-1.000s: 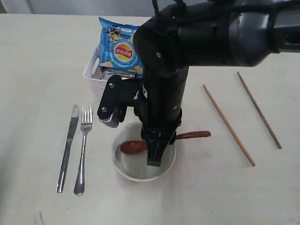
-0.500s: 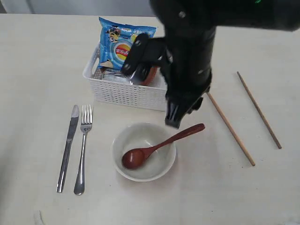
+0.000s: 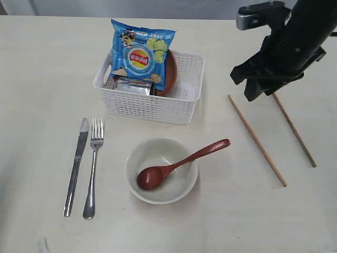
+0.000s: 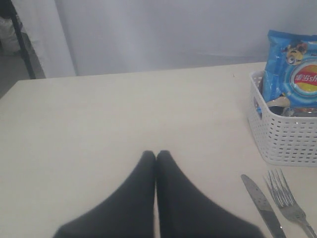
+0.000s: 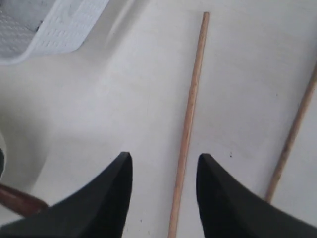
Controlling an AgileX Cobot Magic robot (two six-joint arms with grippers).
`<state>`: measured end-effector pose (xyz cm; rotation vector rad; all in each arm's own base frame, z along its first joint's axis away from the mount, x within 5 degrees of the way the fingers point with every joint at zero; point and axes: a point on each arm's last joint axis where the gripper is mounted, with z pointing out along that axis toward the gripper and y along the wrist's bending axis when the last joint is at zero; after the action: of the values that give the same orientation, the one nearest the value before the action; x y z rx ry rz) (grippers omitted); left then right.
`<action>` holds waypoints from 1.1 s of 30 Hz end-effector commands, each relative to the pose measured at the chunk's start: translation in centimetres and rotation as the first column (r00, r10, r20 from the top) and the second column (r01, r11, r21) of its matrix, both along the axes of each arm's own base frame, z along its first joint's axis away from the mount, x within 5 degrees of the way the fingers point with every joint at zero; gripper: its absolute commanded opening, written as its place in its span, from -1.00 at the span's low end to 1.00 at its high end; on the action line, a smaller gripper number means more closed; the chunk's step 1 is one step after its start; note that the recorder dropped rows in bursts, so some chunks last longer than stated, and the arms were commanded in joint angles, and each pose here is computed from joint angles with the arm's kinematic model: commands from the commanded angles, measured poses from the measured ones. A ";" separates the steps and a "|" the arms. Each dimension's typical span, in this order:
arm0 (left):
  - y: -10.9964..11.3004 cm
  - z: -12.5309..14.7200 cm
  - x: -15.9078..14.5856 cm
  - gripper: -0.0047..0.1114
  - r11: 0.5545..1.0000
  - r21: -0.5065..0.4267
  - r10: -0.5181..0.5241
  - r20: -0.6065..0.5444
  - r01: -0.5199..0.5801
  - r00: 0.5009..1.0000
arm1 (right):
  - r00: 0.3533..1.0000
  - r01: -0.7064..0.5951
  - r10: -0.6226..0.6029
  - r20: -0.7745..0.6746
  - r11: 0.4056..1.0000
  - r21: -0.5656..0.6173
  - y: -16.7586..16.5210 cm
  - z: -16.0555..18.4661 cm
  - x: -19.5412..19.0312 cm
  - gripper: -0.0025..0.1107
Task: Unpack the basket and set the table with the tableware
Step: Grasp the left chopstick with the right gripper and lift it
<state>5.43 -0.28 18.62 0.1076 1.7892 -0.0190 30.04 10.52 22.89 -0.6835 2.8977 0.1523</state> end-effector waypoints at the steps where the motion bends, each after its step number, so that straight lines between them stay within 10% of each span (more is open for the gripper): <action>1: -0.1 0.0 0.0 -0.92 1.000 -0.012 -0.008 0.005 0.008 1.000 | 0.995 0.006 -0.007 0.096 1.000 0.015 -0.4 -2.1 -0.1 -0.23; 33: -0.1 0.0 0.0 -0.92 1.000 -0.012 -0.008 0.005 0.008 1.000 | 0.990 -0.060 0.048 -0.131 0.995 -0.084 -0.4 -11.9 0.3 -0.28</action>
<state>5.43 -0.28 18.62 0.1076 1.7892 -0.0190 30.40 10.26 11.56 -0.7736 3.0147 0.0912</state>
